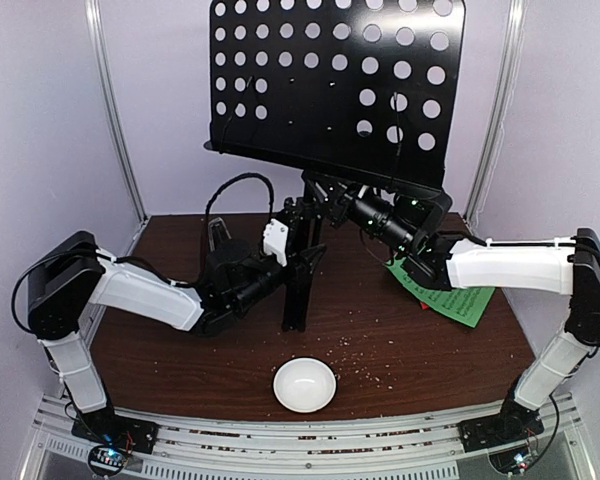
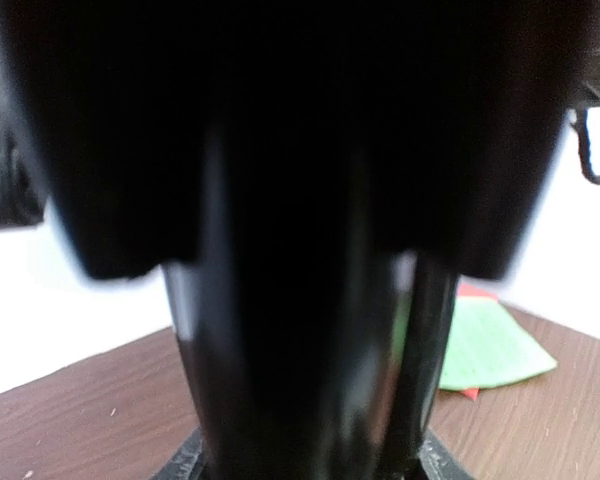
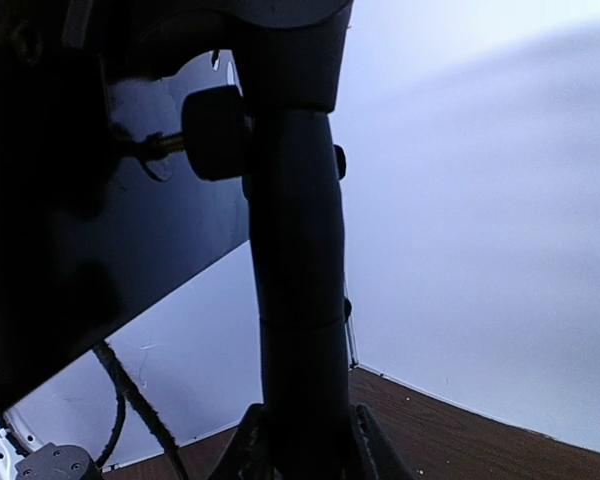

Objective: Pack up the instrument practice props

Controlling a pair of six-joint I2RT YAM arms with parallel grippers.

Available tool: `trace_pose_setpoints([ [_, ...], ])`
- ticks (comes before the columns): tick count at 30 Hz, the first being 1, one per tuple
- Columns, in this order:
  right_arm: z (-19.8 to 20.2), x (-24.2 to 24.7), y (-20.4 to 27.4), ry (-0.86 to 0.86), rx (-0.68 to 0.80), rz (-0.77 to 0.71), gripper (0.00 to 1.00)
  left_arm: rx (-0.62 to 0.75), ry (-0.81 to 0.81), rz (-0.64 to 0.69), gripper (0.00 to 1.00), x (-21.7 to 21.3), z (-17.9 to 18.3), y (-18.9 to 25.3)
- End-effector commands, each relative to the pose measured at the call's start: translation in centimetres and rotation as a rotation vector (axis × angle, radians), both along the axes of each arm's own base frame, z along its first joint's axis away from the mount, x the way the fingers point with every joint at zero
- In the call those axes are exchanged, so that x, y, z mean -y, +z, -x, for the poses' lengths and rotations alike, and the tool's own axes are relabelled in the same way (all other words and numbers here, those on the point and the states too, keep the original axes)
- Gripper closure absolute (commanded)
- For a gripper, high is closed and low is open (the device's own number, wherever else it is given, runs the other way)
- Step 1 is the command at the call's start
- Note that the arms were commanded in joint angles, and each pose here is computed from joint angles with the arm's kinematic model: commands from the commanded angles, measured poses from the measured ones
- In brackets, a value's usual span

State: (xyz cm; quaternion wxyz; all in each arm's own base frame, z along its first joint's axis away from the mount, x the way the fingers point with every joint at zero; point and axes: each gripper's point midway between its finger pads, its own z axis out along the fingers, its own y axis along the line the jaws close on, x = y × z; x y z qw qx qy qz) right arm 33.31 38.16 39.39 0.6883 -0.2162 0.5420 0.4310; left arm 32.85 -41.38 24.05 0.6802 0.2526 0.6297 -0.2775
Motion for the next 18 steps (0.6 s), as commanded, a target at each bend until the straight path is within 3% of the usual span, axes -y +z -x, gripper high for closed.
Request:
trace_pose_setpoints([
  [1,-1.3,3.2,4.3,-0.170,-0.009,-0.102,1.00,0.031,0.079,-0.063,0.72,-2.8,-0.1,2.6],
  [10,-3.7,4.6,2.4,-0.309,-0.097,-0.116,0.99,0.006,0.076,-0.157,1.00,-5.3,1.6,4.0],
  [18,-5.8,6.0,-3.1,-0.436,-0.210,-0.076,0.91,-0.089,-0.022,-0.213,1.00,-6.4,4.4,2.7],
])
